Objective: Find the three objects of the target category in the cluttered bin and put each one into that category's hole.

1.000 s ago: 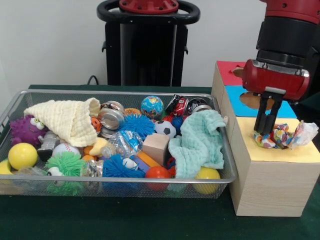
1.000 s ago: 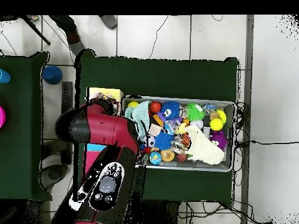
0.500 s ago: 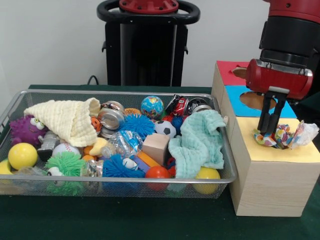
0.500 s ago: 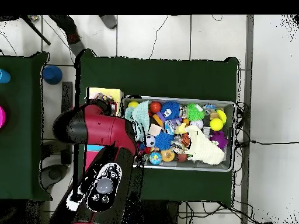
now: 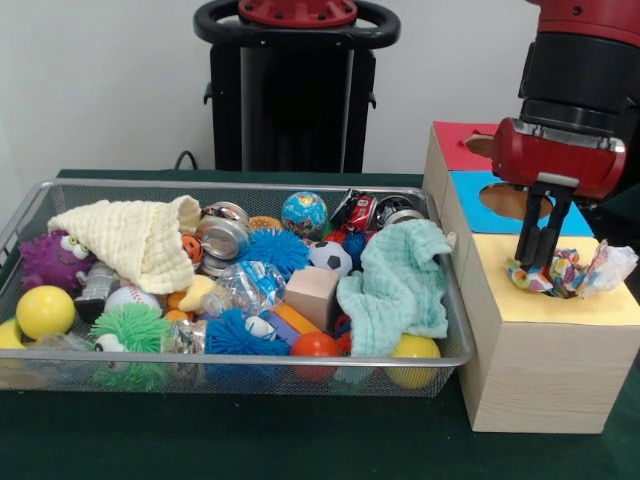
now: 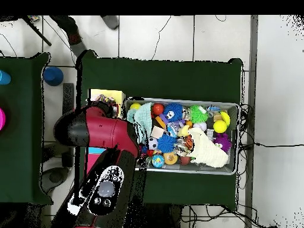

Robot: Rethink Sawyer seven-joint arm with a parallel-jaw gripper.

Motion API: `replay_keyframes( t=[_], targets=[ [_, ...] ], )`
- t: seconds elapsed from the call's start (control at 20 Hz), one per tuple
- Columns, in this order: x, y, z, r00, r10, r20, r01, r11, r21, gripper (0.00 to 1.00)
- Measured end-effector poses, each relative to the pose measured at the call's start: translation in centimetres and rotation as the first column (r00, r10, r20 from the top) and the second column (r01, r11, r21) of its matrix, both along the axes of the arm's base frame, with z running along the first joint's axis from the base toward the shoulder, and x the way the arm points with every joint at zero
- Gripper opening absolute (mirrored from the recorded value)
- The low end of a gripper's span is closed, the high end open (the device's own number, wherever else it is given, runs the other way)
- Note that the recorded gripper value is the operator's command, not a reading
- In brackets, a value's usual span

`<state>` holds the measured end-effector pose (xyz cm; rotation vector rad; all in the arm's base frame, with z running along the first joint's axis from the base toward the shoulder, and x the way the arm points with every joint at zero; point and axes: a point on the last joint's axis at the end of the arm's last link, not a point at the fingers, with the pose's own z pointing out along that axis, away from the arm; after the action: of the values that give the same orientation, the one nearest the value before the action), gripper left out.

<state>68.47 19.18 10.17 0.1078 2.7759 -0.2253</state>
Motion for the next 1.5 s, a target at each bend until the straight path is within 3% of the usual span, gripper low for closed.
replay_keyframes(
  t=[1.5],
  targets=[
    [-0.66,0.82,-0.39,0.9999,0.010,-0.010,-0.011,0.9999,-0.001,0.00]
  ],
)
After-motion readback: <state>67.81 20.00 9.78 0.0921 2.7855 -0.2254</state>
